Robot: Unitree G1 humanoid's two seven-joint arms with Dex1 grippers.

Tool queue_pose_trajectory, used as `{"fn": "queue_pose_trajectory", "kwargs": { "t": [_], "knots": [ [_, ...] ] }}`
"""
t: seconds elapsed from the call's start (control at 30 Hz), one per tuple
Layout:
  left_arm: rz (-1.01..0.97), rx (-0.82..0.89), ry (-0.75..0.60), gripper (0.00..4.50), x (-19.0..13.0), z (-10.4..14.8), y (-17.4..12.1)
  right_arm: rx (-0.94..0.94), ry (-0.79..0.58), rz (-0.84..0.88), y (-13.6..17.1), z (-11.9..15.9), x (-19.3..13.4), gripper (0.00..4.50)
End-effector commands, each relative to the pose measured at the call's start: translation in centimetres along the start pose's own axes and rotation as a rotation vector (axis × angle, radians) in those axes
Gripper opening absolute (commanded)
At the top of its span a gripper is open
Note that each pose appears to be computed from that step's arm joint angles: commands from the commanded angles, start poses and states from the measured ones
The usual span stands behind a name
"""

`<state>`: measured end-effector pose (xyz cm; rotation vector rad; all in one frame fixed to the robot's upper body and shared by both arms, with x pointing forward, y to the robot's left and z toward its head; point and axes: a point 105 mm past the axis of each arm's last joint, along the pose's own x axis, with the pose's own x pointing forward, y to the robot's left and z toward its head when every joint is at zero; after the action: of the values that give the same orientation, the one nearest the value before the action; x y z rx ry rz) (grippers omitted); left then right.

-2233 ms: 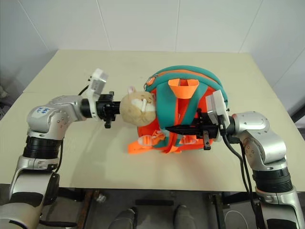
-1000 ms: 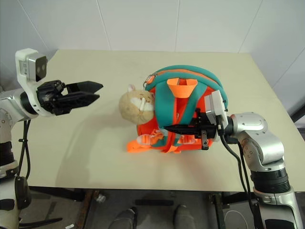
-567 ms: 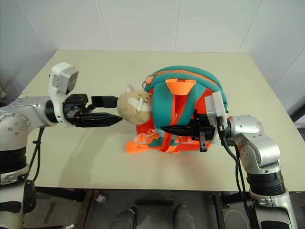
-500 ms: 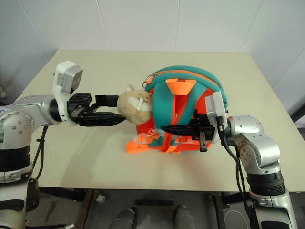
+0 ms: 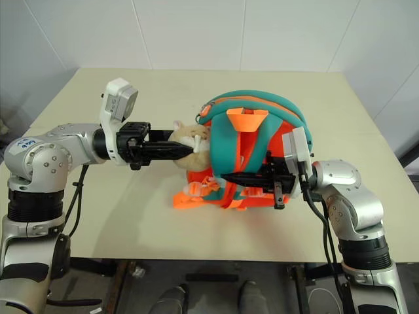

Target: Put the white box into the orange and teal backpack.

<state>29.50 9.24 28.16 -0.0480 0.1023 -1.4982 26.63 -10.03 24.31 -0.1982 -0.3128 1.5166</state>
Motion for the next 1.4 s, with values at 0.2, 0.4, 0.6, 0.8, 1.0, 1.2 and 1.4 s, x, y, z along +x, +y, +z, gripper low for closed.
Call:
{"fn": "queue_pose_trajectory", "kwargs": {
  "t": [0.2, 0.4, 0.6, 0.8, 1.0, 1.2, 1.4],
  "knots": [
    [0.050, 0.091, 0.018, 0.52, -1.7, 2.1, 0.2, -0.076, -0.089, 0.003, 0.3, 1.9, -0.3, 0.00],
    [0.110, 0.114, 0.065, 0.47, -4.1, 2.7, 1.5, -0.064, -0.096, 0.020, 0.7, 1.9, -0.1, 0.00],
    [0.169, 0.134, 0.113, 0.47, -5.9, 3.3, 3.6, -0.042, -0.122, 0.029, 1.5, 1.8, 0.6, 0.00],
    [0.178, 0.113, 0.246, 0.47, -6.5, 1.7, 5.4, -0.041, -0.124, 0.024, 1.5, 1.9, 0.7, 0.00],
    [0.157, 0.074, 0.490, 0.46, -6.4, -2.3, 6.6, -0.041, -0.126, 0.016, 1.5, 1.9, 0.8, 0.00],
    [0.159, 0.070, 0.610, 0.46, -5.8, -5.3, 8.1, -0.039, -0.121, 0.007, 1.4, 1.7, 0.9, 0.00],
    [0.179, 0.071, 0.680, 0.46, -5.0, -7.8, 9.4, -0.035, -0.108, -0.005, 1.3, 1.5, 0.9, 0.00]
  ]
}}
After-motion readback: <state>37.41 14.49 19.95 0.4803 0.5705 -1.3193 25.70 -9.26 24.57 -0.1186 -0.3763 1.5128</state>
